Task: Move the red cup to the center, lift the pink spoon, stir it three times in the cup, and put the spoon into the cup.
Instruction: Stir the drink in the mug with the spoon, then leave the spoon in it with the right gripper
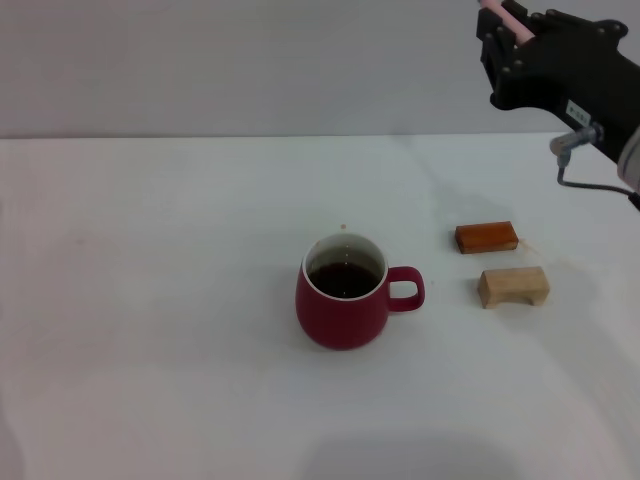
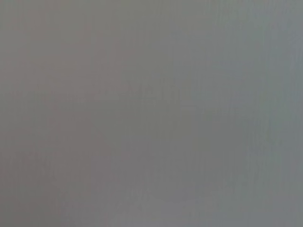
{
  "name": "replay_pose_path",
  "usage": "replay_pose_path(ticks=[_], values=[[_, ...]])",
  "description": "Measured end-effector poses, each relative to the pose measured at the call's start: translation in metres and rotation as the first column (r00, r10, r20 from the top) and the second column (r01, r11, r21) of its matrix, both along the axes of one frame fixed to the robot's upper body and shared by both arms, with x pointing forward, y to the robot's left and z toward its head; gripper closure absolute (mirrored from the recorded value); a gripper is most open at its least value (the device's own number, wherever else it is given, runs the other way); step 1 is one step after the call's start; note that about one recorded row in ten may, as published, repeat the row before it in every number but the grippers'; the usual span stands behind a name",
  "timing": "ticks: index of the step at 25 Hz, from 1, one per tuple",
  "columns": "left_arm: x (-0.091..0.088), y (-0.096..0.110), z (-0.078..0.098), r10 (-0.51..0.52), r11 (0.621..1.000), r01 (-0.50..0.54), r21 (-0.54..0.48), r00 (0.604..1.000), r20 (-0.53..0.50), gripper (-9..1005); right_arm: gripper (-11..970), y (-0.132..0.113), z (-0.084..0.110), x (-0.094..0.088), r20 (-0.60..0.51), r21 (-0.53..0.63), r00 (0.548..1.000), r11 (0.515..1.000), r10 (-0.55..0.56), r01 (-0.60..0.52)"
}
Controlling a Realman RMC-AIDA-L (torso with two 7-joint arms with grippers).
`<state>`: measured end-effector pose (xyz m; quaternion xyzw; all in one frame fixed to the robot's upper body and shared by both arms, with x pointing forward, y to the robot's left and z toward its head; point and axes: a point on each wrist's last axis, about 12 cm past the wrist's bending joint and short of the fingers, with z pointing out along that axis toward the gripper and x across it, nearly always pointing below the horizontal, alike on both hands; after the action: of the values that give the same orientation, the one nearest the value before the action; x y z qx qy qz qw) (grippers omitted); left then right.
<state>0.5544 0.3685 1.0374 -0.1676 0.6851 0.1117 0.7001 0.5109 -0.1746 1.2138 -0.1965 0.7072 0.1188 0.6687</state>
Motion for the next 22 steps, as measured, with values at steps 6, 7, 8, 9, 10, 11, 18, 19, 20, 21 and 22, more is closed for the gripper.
replay_pose_path(ticks=[6, 7, 8, 9, 10, 11, 18, 19, 20, 21, 22], values=[[0.000, 0.001, 0.001, 0.001, 1.000, -0.001, 0.004, 1.000, 0.000, 148, 816, 0.017, 0.016, 0.001, -0.090, -0.121, 0.996, 0.992, 0.024, -0.034], [0.000, 0.001, 0.001, 0.001, 1.000, -0.001, 0.004, 1.000, 0.000, 148, 816, 0.021, 0.017, 0.001, -0.105, -0.136, 0.994, 0.989, 0.034, -0.048], [0.000, 0.003, 0.001, 0.002, 1.000, -0.002, 0.006, 1.000, 0.001, 148, 816, 0.023, 0.019, 0.001, -0.115, -0.146, 0.992, 0.988, 0.042, -0.058], [0.000, 0.003, 0.001, 0.002, 1.000, -0.002, 0.006, 1.000, 0.001, 148, 816, 0.025, 0.021, 0.001, -0.124, -0.155, 0.991, 0.986, 0.049, -0.068], [0.000, 0.004, 0.001, 0.003, 1.000, -0.003, 0.009, 1.000, 0.001, 148, 816, 0.027, 0.022, 0.001, -0.136, -0.166, 0.989, 0.983, 0.054, -0.076], [0.000, 0.004, 0.001, 0.003, 1.000, -0.003, 0.009, 1.000, 0.001, 148, 816, 0.029, 0.024, 0.002, -0.149, -0.179, 0.987, 0.980, 0.060, -0.086], [0.004, 0.004, 0.005, -0.001, 1.000, 0.000, 0.012, 1.000, 0.009, 149, 815, 0.042, 0.023, 0.007, -0.275, -0.252, 0.959, 0.957, 0.070, -0.142], [0.004, 0.004, 0.005, -0.001, 1.000, 0.001, 0.012, 1.000, 0.010, 149, 815, 0.043, 0.022, 0.007, -0.292, -0.261, 0.954, 0.954, 0.068, -0.148], [0.005, 0.004, 0.006, -0.002, 1.000, 0.001, 0.012, 1.000, 0.011, 149, 815, 0.044, 0.021, 0.007, -0.310, -0.274, 0.948, 0.949, 0.066, -0.156], [0.005, 0.004, 0.006, -0.002, 1.000, 0.001, 0.012, 1.000, 0.011, 149, 815, 0.045, 0.021, 0.007, -0.326, -0.285, 0.943, 0.945, 0.063, -0.162], [0.007, 0.003, 0.007, -0.005, 1.000, 0.005, 0.014, 1.000, 0.014, 149, 815, 0.045, 0.021, 0.007, -0.341, -0.297, 0.938, 0.940, 0.059, -0.167]])
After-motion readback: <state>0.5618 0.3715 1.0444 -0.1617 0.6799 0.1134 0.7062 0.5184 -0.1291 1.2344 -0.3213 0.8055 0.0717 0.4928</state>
